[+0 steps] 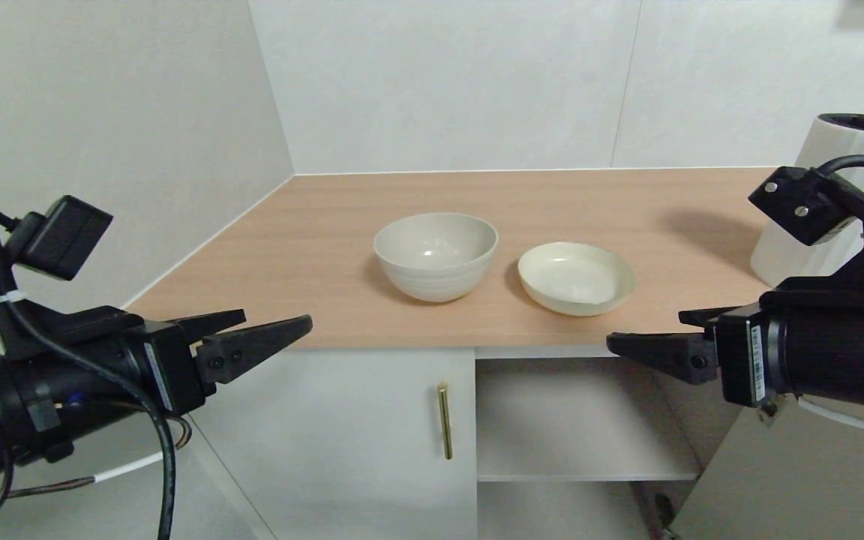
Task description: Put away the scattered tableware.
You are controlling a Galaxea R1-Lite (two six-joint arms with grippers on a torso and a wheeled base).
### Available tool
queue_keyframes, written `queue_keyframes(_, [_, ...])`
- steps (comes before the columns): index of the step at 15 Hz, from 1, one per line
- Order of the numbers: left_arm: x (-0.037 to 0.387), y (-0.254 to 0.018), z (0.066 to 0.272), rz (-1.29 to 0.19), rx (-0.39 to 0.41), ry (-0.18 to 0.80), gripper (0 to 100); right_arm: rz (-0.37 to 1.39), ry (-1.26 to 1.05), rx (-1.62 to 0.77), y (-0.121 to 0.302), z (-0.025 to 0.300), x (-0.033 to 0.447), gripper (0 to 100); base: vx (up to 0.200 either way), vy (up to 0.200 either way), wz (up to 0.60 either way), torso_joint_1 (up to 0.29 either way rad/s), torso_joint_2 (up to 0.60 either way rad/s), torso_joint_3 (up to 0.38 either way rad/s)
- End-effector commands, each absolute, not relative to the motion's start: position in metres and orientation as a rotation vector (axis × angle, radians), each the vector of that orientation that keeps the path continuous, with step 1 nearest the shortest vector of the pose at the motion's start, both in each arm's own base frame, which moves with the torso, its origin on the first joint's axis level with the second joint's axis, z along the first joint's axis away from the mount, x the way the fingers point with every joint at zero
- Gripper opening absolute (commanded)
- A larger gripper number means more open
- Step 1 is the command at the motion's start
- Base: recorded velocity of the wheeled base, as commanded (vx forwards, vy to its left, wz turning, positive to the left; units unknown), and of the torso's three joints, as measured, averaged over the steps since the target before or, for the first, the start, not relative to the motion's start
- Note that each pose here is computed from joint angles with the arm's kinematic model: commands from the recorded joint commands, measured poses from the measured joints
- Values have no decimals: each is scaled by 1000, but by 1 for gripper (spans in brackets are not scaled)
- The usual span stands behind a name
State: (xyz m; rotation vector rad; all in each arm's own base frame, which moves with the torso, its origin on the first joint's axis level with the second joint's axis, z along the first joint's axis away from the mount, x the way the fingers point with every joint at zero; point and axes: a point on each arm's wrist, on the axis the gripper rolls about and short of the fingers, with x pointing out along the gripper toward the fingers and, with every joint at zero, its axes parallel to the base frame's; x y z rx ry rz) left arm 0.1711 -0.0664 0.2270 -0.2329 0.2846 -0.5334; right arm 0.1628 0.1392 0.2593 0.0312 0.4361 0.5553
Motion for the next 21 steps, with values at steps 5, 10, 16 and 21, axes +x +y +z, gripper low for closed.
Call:
queue_keyframes(5, [208,-80,261,-525,-229,324,100,566,383,16,153,254,181,100,0,0,0,192,-480,-286])
queue_keyframes(10, [226,-86,256,-494,-241,471,100,522,411,-29,159,246,202,100,0,0,0,80,-189,-112])
queue_keyframes(16, [259,-117,233,-426,-364,589,100,328,586,140,162,256,242,100,0,0,0,0,0,0])
queue_keyframes(21, [285,-152,211,-325,-444,565,100,201,597,135,162,243,263,100,0,0,0,0,0,0])
